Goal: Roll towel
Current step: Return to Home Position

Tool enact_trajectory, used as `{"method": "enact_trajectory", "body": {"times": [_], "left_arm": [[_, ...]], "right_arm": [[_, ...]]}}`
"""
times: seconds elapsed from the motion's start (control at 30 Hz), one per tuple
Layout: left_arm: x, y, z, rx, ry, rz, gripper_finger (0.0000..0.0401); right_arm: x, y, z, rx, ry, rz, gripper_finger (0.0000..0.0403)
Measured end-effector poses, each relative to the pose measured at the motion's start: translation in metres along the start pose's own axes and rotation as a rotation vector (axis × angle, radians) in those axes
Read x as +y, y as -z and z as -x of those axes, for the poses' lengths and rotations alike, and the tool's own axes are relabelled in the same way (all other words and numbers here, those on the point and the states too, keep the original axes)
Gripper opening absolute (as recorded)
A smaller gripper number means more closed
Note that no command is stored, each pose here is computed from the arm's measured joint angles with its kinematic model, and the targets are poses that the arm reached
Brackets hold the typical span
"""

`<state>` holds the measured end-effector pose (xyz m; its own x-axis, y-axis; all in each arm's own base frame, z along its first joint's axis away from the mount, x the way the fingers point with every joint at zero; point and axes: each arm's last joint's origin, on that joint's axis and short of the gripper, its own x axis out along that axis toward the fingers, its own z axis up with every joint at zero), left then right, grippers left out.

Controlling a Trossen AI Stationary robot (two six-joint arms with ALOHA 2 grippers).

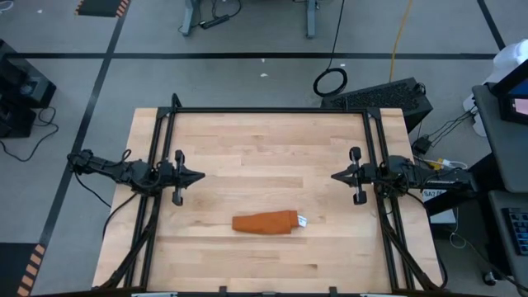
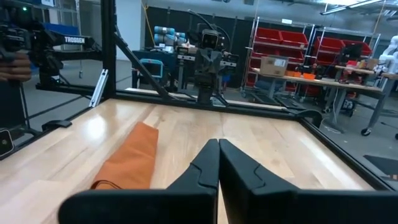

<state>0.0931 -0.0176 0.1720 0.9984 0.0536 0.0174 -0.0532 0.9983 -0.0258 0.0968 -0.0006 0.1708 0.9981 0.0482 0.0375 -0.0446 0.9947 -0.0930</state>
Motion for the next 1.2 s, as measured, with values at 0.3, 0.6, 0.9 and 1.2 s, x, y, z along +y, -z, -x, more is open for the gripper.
{"method": "enact_trajectory", "body": {"times": [0.3,0.6,0.9,1.2], "left_arm": [[0.0,0.0,0.0,0.0,-0.001,-0.033,0.0015],[-0.0001,-0.0001,0.0,0.0,0.005,-0.001,0.0016],[-0.0001,-0.0001,0.0,0.0,0.002,-0.028,0.0017],[0.0,-0.0001,0.0,0.0,0.001,-0.028,0.0017]], "right_arm": [[0.0001,0.0,0.0,0.0,-0.004,-0.063,0.0],[0.0045,-0.0004,-0.0001,-0.002,-0.048,-0.075,0.0],[0.0056,-0.0004,-0.0001,-0.003,-0.056,-0.073,0.0],[0.0056,-0.0004,-0.0002,-0.002,-0.056,-0.081,0.0]]}}
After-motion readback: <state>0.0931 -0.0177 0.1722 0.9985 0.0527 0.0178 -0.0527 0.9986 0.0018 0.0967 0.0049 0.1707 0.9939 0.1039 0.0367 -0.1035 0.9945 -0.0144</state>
